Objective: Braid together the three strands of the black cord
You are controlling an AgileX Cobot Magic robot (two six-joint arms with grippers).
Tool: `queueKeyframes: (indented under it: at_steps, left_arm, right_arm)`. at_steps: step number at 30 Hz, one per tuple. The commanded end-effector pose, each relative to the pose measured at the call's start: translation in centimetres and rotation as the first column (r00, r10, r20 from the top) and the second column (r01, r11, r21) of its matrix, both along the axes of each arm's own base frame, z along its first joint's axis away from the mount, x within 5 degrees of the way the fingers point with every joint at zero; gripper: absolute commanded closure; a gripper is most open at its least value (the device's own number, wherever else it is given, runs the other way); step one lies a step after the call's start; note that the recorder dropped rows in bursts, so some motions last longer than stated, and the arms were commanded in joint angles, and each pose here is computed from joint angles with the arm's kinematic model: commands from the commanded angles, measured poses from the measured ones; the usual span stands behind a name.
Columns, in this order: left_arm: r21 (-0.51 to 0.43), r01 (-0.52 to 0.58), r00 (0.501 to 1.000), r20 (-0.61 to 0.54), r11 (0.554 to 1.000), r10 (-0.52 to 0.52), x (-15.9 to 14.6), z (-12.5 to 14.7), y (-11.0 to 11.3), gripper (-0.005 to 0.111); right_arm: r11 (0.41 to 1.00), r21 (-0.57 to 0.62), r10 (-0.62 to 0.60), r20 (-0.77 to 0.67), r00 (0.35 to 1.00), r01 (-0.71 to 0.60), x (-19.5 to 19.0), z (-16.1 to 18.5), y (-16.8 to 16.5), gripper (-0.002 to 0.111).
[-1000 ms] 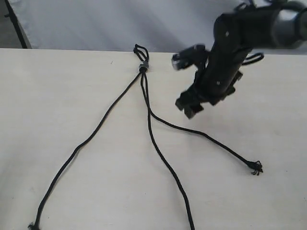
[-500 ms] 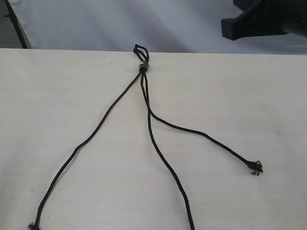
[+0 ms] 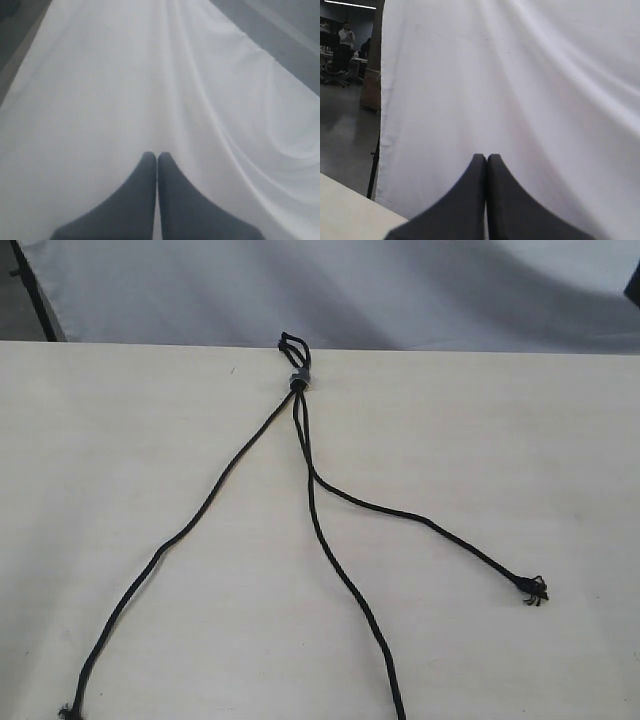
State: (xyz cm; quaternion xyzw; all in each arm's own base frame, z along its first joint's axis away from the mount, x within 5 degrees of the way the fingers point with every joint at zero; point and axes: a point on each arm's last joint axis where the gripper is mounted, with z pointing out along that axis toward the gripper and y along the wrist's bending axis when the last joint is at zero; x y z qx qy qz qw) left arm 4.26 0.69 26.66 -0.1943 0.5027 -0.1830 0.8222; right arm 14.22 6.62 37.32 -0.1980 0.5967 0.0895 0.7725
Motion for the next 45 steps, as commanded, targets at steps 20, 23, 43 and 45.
queueKeyframes:
  at_steps: [20, 23, 43, 45]
  left_arm:
    - [-0.069, 0.805, 0.059, -0.979, 0.589, -0.195, 21.6, -7.1, -20.9, 0.106]
    - [-0.121, 0.845, -0.066, -0.990, 0.521, -0.122, 22.9, -8.5, -24.1, 0.099]
    - [-0.222, 0.819, -0.248, -0.968, 0.529, -0.021, 25.8, -13.1, -28.9, 0.062]
    - [-0.228, 0.818, -0.265, -0.964, 0.528, -0.006, 25.7, -13.5, -28.9, 0.062]
  right_arm:
    - [1.000, -0.008, -0.005, -0.005, 1.000, 0.005, 0.4, -0.3, 0.1, 0.109]
    - [1.000, -0.008, -0.005, -0.005, 1.000, 0.005, 0.4, -0.3, 0.1, 0.109]
    - [1.000, -0.004, -0.004, -0.005, 1.000, 0.004, 0.4, -0.2, 0.1, 0.109]
    - [1.000, -0.004, -0.004, -0.005, 1.000, 0.004, 0.4, -0.2, 0.1, 0.109]
